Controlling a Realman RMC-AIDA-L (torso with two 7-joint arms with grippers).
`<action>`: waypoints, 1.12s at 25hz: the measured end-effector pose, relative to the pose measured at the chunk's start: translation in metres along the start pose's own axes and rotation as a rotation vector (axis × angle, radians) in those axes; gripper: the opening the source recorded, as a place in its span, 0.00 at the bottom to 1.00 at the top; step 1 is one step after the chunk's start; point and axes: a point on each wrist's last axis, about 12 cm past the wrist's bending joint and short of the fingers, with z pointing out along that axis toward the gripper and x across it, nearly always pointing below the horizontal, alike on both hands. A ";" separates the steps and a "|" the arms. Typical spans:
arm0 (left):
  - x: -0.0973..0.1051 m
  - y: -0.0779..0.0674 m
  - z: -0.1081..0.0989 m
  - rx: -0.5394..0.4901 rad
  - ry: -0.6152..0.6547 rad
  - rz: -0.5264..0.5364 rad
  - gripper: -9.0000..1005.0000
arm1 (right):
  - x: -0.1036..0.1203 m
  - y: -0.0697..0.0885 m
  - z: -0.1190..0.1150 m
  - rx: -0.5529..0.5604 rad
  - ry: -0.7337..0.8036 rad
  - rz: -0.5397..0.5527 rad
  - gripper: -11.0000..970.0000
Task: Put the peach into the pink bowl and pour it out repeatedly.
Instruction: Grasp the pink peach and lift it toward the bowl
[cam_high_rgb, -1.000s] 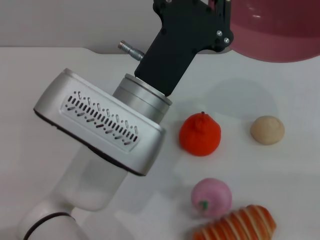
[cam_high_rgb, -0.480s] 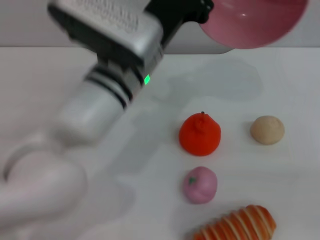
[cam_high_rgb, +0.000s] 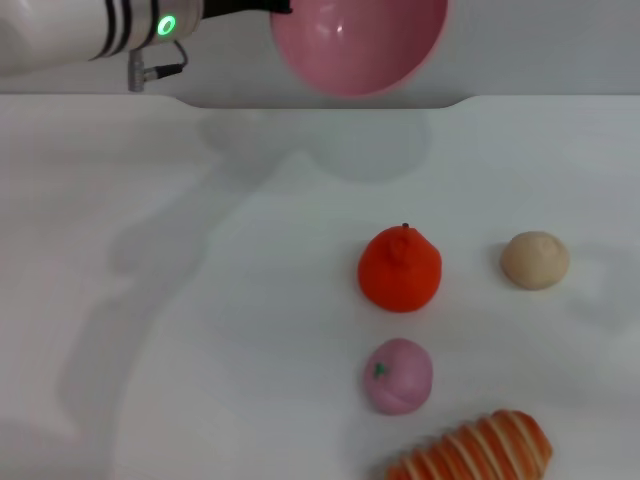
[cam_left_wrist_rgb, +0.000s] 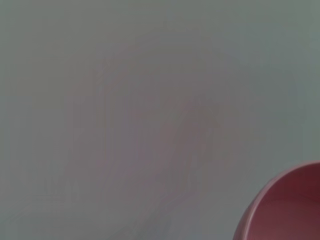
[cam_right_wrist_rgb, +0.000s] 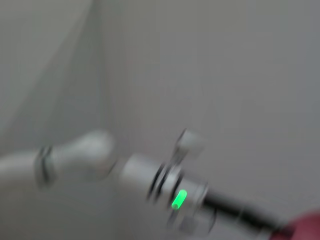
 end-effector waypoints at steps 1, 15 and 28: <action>0.000 0.002 -0.001 -0.002 0.005 -0.002 0.10 | -0.002 0.000 0.010 -0.039 0.078 0.018 0.49; 0.011 0.003 -0.004 0.014 0.051 0.028 0.10 | 0.052 -0.021 0.172 -0.208 0.791 0.243 0.48; 0.023 0.011 -0.009 0.002 0.077 0.026 0.10 | 0.091 -0.013 0.196 -0.181 1.042 0.244 0.47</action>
